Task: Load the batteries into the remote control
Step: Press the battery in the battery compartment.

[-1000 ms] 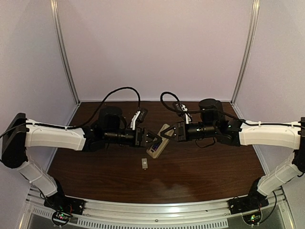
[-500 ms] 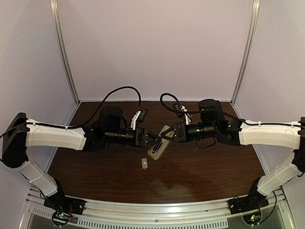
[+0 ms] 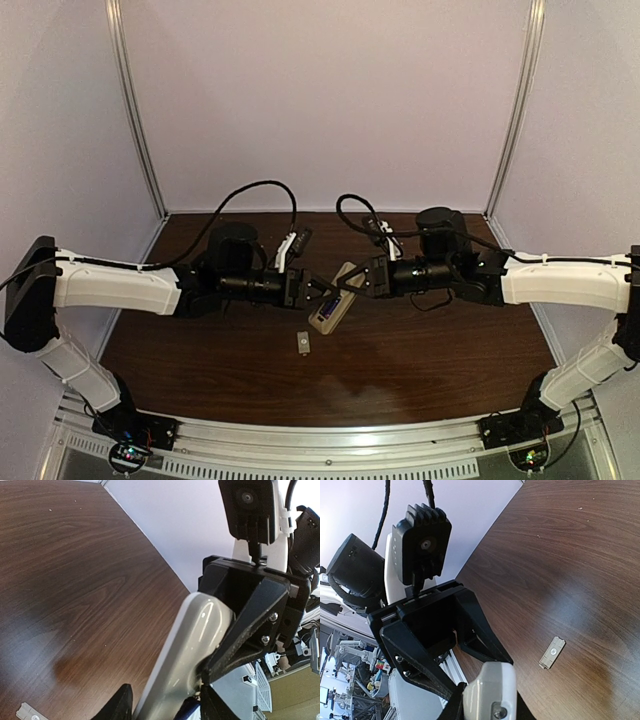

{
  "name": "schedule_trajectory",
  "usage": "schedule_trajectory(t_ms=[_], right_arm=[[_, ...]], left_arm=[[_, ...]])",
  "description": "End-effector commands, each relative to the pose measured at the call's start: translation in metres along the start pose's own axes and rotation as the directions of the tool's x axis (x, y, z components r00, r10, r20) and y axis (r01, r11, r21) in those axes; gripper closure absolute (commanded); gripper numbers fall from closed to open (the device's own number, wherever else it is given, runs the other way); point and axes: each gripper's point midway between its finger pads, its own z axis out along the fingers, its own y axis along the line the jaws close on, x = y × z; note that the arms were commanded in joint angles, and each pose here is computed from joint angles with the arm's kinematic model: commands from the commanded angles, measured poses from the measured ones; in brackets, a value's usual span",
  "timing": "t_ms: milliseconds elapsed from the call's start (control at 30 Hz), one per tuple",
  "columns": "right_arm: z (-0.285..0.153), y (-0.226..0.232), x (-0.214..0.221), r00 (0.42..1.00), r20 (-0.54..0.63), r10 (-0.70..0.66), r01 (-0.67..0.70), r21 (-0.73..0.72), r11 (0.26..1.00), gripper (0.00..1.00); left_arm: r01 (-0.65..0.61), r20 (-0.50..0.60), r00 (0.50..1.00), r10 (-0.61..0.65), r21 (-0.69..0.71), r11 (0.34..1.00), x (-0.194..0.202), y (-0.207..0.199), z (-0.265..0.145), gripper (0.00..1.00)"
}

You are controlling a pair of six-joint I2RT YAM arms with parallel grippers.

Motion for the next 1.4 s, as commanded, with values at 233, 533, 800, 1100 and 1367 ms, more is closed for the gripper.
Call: schedule_trajectory(t_ms=[233,533,800,1100,1367], right_arm=[[-0.017,0.038,-0.045,0.989,0.142,-0.044,0.062,-0.122,0.991,1.0],[-0.02,0.042,-0.047,0.989,0.149,-0.022,0.046,-0.159,0.986,1.0],[-0.027,0.046,-0.052,0.986,0.166,-0.022,0.05,-0.167,0.985,1.0],[-0.04,0.058,-0.061,0.977,0.21,-0.028,0.074,-0.215,0.974,1.0],[-0.053,0.072,-0.07,0.968,0.252,-0.01,0.086,-0.292,0.952,1.0]], left_arm=[[-0.022,-0.096,0.995,0.014,-0.086,0.996,0.033,0.026,0.004,0.55],[-0.089,-0.146,0.987,0.068,-0.145,0.985,0.046,0.034,0.007,0.56],[-0.093,-0.192,0.98,0.053,-0.207,0.974,0.063,0.053,0.005,0.59],[-0.077,-0.216,0.976,0.031,-0.208,0.975,0.078,0.064,0.007,0.64],[-0.078,-0.237,0.971,0.03,-0.195,0.978,0.09,0.069,0.009,0.64]])
